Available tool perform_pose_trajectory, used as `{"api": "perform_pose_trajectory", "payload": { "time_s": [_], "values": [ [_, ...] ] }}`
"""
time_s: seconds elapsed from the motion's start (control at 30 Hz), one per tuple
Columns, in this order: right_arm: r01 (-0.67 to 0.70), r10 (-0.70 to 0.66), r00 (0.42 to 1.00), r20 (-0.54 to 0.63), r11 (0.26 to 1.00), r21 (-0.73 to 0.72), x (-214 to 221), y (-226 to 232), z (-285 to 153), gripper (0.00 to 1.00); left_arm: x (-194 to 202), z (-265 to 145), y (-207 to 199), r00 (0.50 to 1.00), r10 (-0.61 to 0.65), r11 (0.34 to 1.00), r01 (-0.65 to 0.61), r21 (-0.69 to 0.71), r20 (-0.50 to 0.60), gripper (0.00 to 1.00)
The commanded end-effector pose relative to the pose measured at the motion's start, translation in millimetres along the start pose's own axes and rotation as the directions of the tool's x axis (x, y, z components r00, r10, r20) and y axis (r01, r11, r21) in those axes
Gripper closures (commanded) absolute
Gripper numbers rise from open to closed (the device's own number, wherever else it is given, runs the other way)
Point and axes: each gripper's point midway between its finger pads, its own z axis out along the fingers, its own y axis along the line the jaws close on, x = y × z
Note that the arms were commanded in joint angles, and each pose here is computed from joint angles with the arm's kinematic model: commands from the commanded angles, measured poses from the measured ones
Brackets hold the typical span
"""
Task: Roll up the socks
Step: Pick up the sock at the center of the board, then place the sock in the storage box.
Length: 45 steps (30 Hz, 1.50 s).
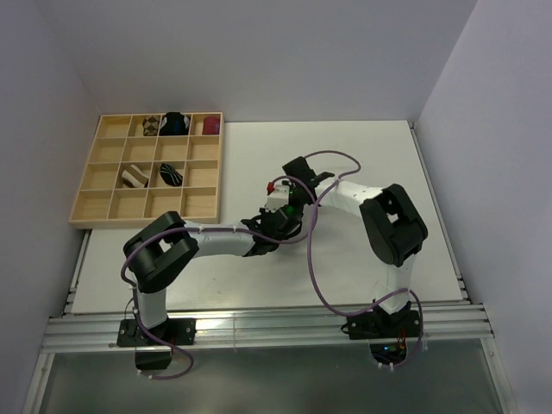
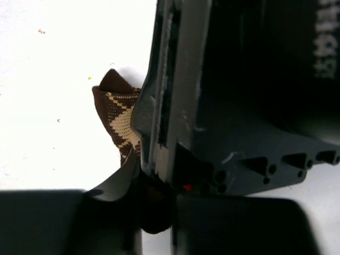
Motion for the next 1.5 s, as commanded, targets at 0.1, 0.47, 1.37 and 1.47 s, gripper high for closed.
{"api": "perform_pose_trajectory", "payload": {
  "time_s": [0.1, 0.47, 1.37, 1.47],
  "values": [
    [0.011, -0.009, 1.000, 0.020, 0.998, -0.069, -13.9, 23.7, -17.6, 0.66, 20.2, 9.1, 6.9, 0.996, -0.031, 0.999, 0.029, -0.017, -0.088, 1.00],
    [-0.066, 0.107, 0.964, 0.244, 0.983, -0.171, -91.6, 27.8, -92.2, 0.27, 10.2, 7.3, 19.9, 0.994, -0.084, 0.996, 0.084, -0.005, -0.076, 1.00],
    [-0.013, 0.080, 0.856, 0.511, 0.991, -0.133, -78.5, -88.4, -177.2, 0.23, -189.4, -36.0, 119.2, 0.960, -0.071, 0.979, 0.118, -0.163, 0.269, 1.00],
    [0.009, 0.069, 0.852, 0.519, 0.989, -0.146, -72.9, -88.1, -179.2, 0.23, -211.6, -34.6, 159.7, 0.952, -0.040, 0.960, 0.121, -0.253, 0.304, 1.00]
  ]
}}
